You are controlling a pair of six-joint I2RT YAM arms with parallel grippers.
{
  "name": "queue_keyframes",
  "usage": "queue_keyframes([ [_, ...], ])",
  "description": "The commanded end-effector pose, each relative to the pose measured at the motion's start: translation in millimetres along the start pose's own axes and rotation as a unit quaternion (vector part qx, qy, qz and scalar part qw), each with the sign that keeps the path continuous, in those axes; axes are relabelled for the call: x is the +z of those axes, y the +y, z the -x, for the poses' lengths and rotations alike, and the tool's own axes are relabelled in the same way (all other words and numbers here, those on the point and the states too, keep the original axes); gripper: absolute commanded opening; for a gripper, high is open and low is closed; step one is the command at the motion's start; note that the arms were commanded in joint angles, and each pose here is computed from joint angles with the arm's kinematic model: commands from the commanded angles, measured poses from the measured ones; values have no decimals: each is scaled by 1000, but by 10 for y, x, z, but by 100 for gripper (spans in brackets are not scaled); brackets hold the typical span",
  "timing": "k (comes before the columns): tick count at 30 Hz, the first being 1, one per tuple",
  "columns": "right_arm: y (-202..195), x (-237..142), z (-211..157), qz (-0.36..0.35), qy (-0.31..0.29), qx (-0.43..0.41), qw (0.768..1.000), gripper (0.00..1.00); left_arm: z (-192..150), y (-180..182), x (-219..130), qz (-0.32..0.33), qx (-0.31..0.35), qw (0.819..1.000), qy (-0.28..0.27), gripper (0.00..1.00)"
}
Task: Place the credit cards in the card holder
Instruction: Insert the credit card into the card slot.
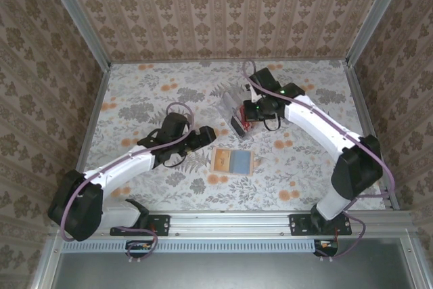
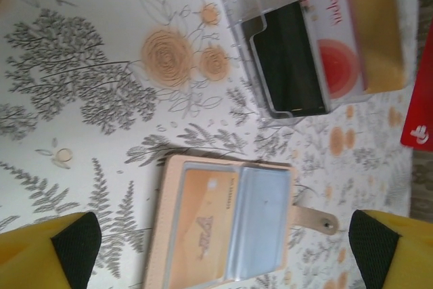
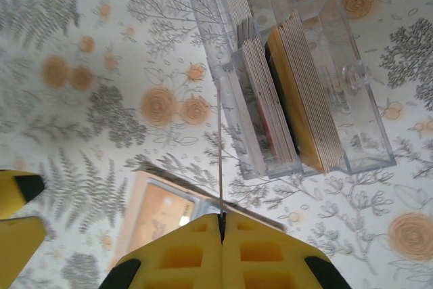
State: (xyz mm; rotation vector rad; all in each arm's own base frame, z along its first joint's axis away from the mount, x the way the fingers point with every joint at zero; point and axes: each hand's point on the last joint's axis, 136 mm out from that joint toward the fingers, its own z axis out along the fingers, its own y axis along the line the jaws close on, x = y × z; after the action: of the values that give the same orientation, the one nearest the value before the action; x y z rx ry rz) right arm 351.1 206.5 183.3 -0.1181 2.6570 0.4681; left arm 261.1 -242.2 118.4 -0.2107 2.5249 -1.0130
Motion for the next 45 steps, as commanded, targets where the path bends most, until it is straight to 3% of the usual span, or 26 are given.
queue_keyframes([
  [1, 197, -185, 62, 102, -25, 62, 992, 2, 122, -331, -36, -80, -14, 997, 0, 97],
  [9, 472, -257, -127, 239, -18, 129, 962, 2, 186, -685, 40, -182, -32, 982, 26, 93],
  [19, 578, -263, -240, 301, -13, 157, 941, 3, 186, -966, 116, -241, -30, 969, 51, 79],
  [32, 620, -179, -325, 324, 9, 163, 932, 4, 173, -1110, 137, -290, -46, 954, 66, 35],
  [45, 482, 48, -414, 286, 25, 176, 942, 5, 144, -1030, 129, -279, -47, 957, 61, 8],
])
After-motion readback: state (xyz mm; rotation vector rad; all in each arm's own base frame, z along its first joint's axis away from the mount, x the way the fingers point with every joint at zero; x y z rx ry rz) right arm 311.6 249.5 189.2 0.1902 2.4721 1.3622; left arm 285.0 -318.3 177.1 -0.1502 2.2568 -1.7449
